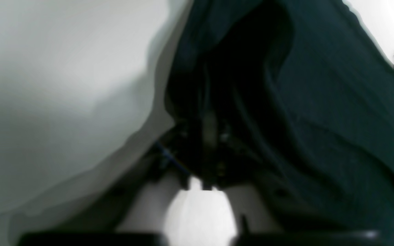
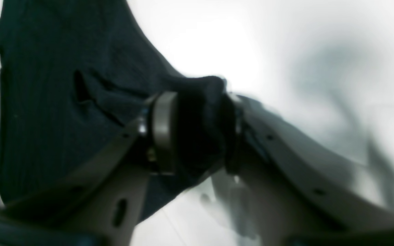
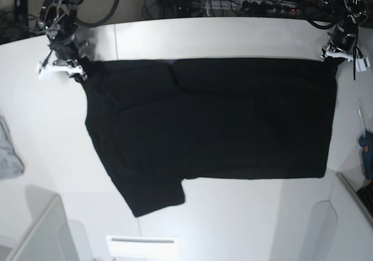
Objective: Fold the T-shirt properly
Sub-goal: 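Regrip the shoulder corners with both grippers, then pull the collar edge with both grippers to flatten the shirt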
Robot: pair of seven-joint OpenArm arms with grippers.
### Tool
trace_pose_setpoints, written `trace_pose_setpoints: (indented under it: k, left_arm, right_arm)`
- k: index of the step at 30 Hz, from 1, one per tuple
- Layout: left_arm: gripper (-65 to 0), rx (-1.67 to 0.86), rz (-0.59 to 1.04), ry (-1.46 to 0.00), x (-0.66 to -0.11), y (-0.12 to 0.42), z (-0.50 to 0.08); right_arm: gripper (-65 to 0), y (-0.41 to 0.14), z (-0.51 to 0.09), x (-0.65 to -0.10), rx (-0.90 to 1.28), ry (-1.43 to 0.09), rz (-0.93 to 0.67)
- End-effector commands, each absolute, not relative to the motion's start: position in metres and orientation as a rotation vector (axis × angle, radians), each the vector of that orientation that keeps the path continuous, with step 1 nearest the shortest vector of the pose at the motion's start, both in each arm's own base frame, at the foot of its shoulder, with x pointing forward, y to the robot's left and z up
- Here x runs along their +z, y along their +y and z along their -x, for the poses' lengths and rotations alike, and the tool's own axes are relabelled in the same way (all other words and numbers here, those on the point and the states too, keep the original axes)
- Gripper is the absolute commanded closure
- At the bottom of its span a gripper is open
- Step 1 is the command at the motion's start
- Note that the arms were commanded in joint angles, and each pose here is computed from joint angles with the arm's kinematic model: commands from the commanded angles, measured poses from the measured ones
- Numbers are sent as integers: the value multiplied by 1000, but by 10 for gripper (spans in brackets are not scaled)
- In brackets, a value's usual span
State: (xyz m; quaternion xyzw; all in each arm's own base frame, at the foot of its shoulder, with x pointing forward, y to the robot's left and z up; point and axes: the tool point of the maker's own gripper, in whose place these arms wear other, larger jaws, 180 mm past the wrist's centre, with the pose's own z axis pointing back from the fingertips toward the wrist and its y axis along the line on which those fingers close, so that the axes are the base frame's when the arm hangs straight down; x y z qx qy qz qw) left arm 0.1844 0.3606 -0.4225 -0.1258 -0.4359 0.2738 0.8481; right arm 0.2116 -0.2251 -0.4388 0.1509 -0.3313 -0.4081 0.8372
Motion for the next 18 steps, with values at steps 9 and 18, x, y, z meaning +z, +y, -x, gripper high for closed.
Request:
trace_pose_setpoints:
  k: [9, 18]
  left_arm:
    - [0, 537, 224, -920, -411, 376, -182]
    - [0, 450, 187, -888, -395, 379, -182]
  right_arm:
    - [-53, -225, -215, -437, -861, -694, -321]
    - [0, -226, -218, -430, -864, -710, -322]
